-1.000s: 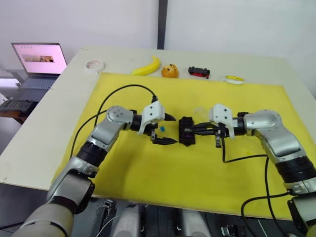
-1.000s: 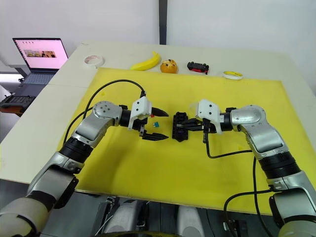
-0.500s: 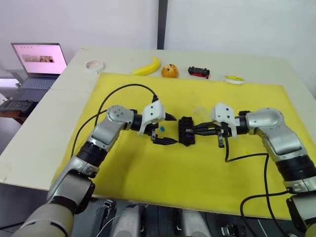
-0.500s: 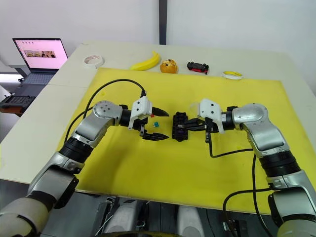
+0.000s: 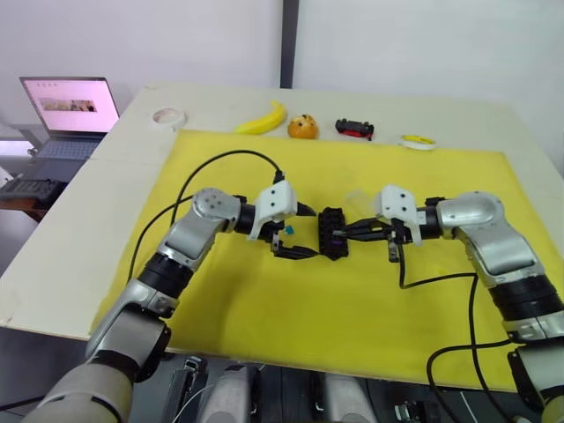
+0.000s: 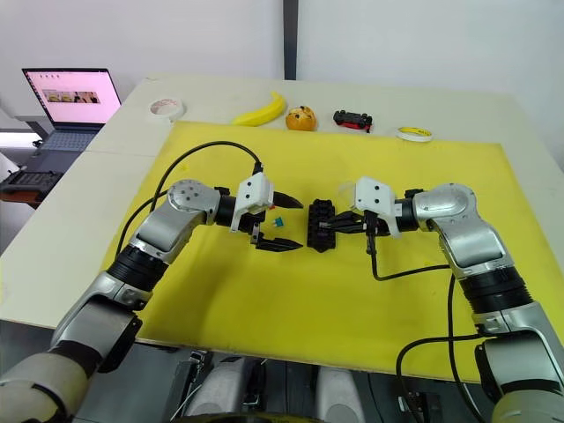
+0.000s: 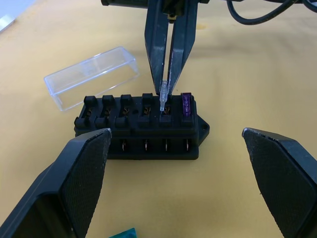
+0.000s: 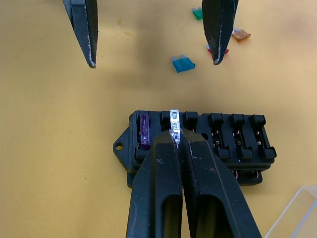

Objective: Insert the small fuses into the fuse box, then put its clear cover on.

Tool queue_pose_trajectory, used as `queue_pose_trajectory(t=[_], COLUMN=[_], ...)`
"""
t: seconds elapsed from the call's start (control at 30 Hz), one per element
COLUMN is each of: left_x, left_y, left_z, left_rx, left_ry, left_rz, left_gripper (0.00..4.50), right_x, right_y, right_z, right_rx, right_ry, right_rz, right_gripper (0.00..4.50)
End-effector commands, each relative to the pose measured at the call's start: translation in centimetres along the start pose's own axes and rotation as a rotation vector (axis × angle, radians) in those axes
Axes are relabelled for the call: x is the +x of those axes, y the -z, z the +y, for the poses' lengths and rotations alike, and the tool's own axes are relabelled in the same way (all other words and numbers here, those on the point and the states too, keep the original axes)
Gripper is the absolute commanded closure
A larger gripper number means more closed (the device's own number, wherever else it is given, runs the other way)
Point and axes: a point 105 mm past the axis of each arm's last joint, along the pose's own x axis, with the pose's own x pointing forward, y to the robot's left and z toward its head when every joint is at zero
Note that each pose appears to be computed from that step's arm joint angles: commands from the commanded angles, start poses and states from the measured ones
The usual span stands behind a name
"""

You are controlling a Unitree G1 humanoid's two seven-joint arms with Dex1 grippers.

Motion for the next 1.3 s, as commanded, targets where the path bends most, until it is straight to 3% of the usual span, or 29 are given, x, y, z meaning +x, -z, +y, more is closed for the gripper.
queue_pose_trajectory(t=[0.03, 0.37, 1.3], left_x=[-0.2, 0.0, 0.2], left_y=[-1.0, -0.8, -0.7], left_z=[0.0, -0.1, -0.1], left_rx=[0.032, 0.029, 0.033], left_ry=[-0.006, -0.004, -0.004], left_rz=[-0.024, -0.019, -0.012], left_gripper=[0.03, 0.03, 0.03], right_x=[-0.4, -0.3, 0.2], right_y=[-1.5, -2.3, -1.3], right_z=[-0.4, -0.5, -0.1], right_rx=[-0.039, -0.036, -0.013], right_ry=[0.011, 0.01, 0.005], right_rz=[-0.041, -0.065, -0.019], right_gripper=[4.5, 4.5, 4.5])
